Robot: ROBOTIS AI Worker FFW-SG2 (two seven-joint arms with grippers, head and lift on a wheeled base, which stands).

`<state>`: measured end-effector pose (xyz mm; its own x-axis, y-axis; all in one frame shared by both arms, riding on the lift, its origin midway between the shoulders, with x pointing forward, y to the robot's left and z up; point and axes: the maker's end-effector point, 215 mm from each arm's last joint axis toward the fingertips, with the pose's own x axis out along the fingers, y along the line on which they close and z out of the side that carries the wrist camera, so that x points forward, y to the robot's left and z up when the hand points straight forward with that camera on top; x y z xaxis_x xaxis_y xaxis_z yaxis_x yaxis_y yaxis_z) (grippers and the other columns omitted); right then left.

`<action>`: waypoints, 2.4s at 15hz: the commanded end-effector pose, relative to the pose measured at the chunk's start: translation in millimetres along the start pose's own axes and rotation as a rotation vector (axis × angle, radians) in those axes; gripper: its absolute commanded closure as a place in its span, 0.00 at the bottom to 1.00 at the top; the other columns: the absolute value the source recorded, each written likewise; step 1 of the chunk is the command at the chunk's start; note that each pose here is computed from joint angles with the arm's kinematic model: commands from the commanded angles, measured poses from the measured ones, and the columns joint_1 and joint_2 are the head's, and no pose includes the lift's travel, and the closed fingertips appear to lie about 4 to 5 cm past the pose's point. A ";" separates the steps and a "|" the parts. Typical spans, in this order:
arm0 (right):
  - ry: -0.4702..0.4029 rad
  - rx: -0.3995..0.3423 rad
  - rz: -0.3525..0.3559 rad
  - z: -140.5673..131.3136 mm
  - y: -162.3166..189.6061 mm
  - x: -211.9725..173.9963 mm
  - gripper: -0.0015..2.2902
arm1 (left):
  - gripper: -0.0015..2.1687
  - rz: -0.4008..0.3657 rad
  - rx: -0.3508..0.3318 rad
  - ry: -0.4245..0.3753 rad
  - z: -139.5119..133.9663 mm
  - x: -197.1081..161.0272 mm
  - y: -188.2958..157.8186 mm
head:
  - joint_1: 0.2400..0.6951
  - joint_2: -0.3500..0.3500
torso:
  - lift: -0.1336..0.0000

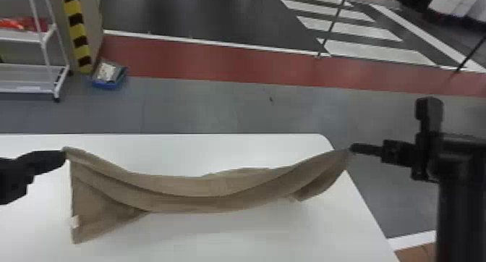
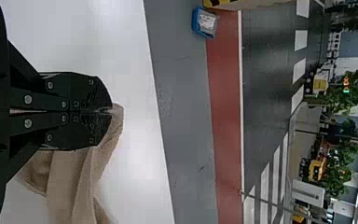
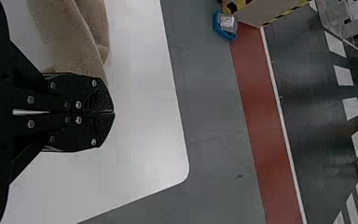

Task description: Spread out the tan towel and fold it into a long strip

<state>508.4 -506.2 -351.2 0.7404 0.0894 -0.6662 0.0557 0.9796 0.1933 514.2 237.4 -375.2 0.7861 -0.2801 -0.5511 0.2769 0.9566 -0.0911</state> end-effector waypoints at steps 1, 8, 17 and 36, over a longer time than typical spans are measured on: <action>-0.032 -0.017 0.002 22.5 7.2 -2.0 0.78 | 0.88 -0.012 -0.003 -0.008 16.1 12.0 -5.8 | 1.00 0.09 | 1.00; -0.139 -0.056 -0.037 130.4 23.1 12.6 0.78 | 0.88 0.012 0.032 -0.024 113.0 80.3 -5.4 | 0.89 0.11 | 1.00; -0.260 -0.106 -0.040 222.1 37.8 -5.5 0.78 | 0.88 0.049 -0.035 -0.129 172.0 55.4 41.6 | 0.46 0.19 | 1.00; 0.003 -0.148 0.092 -111.5 -25.3 -28.3 0.78 | 0.88 0.024 -0.088 0.105 -163.6 -57.2 73.4 | 1.00 0.14 | 1.00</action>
<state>411.7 -515.0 -414.2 0.7399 0.1796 -0.6484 -0.1089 0.9830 0.1480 400.7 332.9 -481.4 0.7331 -0.2591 -0.6289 0.2128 0.9655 -0.1498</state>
